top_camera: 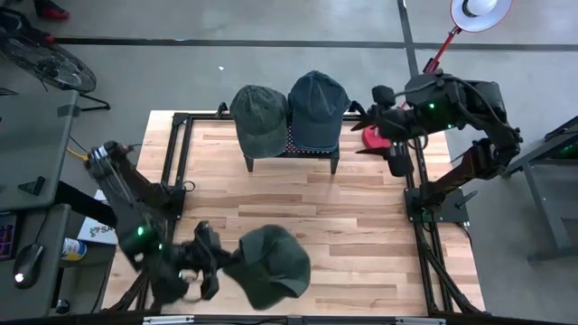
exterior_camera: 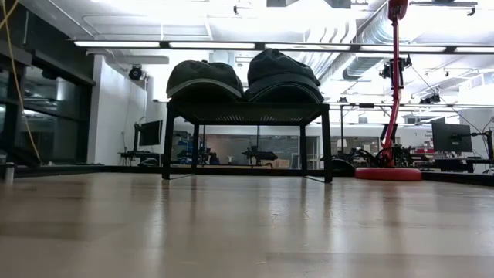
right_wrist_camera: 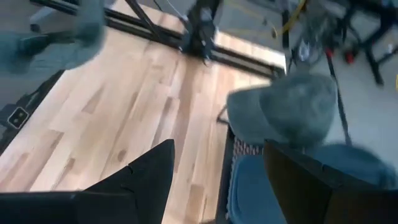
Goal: Pick & Place hat
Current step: Stack the dark green cap on top of the other dark green caps on the shelf
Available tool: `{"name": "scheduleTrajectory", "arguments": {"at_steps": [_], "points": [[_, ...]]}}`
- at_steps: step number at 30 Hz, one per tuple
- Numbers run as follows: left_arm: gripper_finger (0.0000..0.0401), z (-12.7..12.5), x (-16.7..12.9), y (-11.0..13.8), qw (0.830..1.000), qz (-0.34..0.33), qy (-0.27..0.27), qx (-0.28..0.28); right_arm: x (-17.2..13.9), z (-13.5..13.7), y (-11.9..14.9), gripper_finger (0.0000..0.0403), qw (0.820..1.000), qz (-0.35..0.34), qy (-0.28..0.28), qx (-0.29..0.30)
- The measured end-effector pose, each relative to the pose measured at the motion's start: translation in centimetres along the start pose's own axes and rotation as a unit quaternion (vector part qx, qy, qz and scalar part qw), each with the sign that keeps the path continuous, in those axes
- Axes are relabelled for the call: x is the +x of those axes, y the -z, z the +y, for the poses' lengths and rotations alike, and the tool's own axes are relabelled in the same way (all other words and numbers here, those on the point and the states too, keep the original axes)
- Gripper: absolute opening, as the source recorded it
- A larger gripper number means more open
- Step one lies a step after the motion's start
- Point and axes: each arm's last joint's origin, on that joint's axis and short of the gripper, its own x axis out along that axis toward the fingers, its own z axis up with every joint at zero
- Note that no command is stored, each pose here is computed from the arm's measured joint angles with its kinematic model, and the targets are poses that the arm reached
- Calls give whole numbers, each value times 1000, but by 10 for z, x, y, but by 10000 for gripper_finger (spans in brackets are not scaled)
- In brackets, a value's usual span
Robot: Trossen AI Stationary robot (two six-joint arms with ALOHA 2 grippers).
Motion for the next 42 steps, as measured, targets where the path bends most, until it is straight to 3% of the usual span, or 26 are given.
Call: {"name": "scheduleTrajectory", "arguments": {"at_steps": [5,15,21,29,34,42], "points": [[6,17,-6,-49,998,-22,30,44,1,11,-9,238,997,-36,-22,-67],[6,50,-17,-131,974,-101,165,116,-1,32,-22,238,978,-90,-49,-180],[6,70,-10,-153,970,-99,194,110,1,48,-26,238,965,-102,-76,-231],[6,72,9,-180,919,-106,352,143,11,55,-34,238,941,-110,-55,-315],[6,76,23,-184,910,-78,381,145,8,52,-45,238,921,-161,-14,-353],[6,80,42,-193,884,-46,447,131,13,59,-48,238,887,-197,-58,-414]]}}
